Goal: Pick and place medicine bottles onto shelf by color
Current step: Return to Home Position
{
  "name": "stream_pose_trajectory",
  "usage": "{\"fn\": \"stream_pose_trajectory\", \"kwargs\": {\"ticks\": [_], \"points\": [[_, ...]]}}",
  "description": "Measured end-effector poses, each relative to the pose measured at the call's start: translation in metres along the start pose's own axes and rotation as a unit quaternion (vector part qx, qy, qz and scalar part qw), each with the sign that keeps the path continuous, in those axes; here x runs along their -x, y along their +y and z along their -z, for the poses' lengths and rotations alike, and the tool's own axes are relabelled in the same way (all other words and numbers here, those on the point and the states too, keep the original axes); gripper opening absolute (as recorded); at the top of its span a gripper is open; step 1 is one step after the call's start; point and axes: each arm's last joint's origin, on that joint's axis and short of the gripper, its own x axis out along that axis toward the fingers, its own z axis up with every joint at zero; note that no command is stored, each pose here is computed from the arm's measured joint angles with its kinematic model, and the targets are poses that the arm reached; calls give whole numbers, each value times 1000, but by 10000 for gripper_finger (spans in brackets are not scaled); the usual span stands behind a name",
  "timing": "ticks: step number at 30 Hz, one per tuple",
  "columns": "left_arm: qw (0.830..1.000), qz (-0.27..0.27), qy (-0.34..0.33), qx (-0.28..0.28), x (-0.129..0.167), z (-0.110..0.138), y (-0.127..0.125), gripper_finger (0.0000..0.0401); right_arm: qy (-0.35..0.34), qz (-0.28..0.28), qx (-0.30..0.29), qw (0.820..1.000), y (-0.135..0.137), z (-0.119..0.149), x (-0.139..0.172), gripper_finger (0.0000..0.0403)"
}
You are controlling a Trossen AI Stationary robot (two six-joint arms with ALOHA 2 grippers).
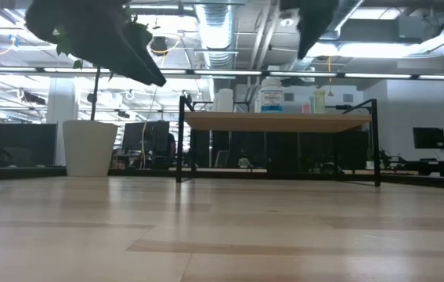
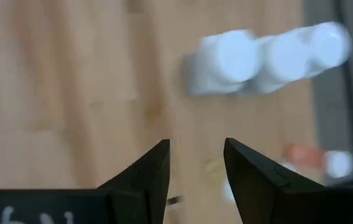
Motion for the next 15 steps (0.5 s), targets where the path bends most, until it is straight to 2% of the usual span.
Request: {"fn": "stream_pose_trajectory", "kwargs": {"ticks": [4, 7, 10, 15], "points": [[999, -1, 5, -33, 13, -4, 7, 199, -29, -70, -7, 997, 12, 18, 33, 172], [999, -4, 7, -42, 26, -3, 15, 199, -68, -99, -16, 993, 20, 36, 60, 172], [999, -8, 18, -37, 41, 0, 25, 199, -107, -110, -27, 988, 30, 60, 81, 172], [1000, -12, 25, -9, 66, 8, 38, 199, -184, -142, -43, 972, 50, 101, 95, 172]]}}
